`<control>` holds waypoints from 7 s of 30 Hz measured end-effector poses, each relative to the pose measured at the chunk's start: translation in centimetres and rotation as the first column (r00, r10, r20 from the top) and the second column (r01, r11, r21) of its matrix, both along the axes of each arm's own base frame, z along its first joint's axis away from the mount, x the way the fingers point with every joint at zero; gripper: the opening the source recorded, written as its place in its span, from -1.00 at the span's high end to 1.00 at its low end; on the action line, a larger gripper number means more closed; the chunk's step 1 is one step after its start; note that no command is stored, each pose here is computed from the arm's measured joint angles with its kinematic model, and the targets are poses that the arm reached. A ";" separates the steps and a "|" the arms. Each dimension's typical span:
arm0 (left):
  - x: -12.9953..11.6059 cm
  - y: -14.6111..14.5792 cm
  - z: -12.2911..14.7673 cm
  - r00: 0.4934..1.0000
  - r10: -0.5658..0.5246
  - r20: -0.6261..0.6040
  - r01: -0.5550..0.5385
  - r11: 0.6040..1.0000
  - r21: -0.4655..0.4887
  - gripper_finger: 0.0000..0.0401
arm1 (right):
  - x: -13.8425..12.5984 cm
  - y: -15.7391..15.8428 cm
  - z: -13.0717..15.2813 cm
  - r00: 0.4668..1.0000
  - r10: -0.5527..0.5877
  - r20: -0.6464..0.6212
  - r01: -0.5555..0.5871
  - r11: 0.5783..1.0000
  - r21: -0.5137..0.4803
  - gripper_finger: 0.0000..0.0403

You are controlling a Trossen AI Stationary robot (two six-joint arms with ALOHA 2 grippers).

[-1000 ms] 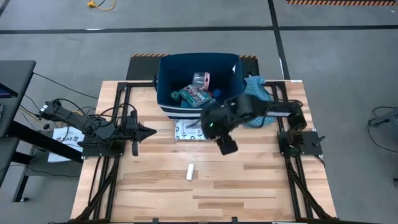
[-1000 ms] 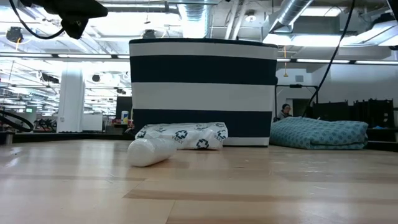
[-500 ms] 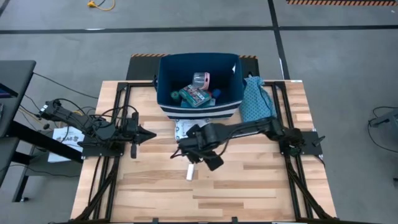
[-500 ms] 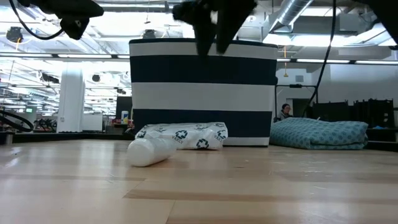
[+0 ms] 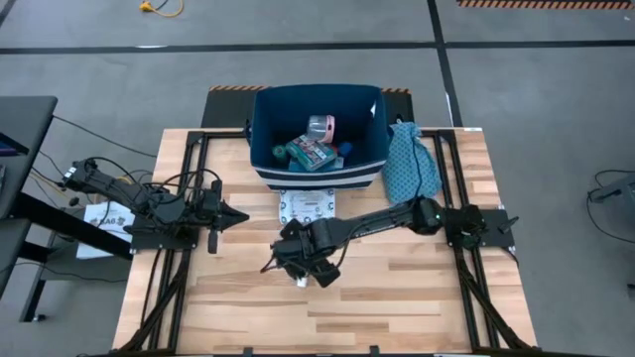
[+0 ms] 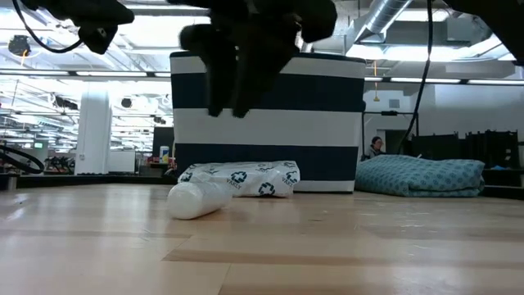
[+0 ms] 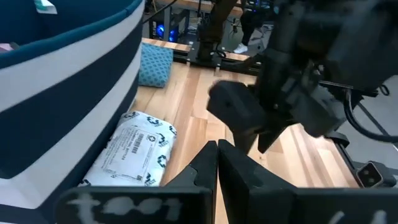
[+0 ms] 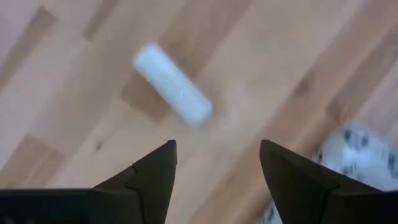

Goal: Pick & place medical supplies in basket/bin
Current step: Put the white rolled gauze into the blue bin, then put the white mailer bag into the blue bin

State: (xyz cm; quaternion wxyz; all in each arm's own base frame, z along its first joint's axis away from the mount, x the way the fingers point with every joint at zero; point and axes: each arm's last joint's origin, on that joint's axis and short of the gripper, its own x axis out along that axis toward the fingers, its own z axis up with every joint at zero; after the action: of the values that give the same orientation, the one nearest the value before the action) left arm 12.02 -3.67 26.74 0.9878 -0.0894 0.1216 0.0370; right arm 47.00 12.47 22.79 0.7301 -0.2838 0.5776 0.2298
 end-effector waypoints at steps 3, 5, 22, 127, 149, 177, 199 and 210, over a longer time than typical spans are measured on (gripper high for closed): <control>0.0 0.0 0.0 1.000 -0.005 -0.002 0.005 1.000 -0.011 1.00 | 0.1 1.3 -0.2 0.997 0.061 0.035 -0.061 0.998 -0.003 -0.10; 0.0 0.0 0.0 1.000 -0.004 -0.003 0.004 1.000 -0.017 1.00 | 0.2 2.2 0.1 0.990 0.110 0.083 -0.110 0.994 -0.002 -0.10; 0.0 -0.3 -0.1 0.996 -0.091 -0.012 0.090 0.993 -0.078 1.00 | 1.6 3.2 -4.6 0.970 0.237 0.045 -0.235 0.971 -0.046 -0.10; -0.1 0.6 -0.2 0.983 0.182 0.002 -0.182 0.982 0.043 1.00 | 1.7 -36.4 3.7 0.401 -0.815 0.418 0.580 0.579 0.573 0.80; -0.1 0.5 -0.2 0.985 0.172 0.001 -0.172 0.984 0.039 1.00 | 1.3 -35.8 4.5 0.382 -0.850 0.363 0.606 0.527 0.595 -0.17; -0.1 0.4 -0.2 0.992 0.123 -0.012 -0.122 0.992 0.027 1.00 | -15.8 -21.1 21.4 0.439 -0.898 -0.010 0.810 0.391 0.437 0.14; -0.1 0.4 -0.1 0.991 0.132 0.000 -0.132 0.991 -0.010 1.00 | -23.6 -10.5 6.0 0.328 -0.939 -0.105 0.868 0.255 0.427 0.38; -0.1 0.3 -0.1 0.994 0.111 -0.002 -0.111 0.993 -0.034 1.00 | -22.4 -9.4 -4.6 -0.059 -0.972 -0.229 0.413 -0.233 0.880 0.35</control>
State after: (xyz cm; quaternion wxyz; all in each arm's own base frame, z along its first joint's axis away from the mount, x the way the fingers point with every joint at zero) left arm 11.95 -3.37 26.61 0.9826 -0.1130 0.1171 0.0899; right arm 24.61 3.03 18.21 0.8458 0.4712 0.1574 -0.1945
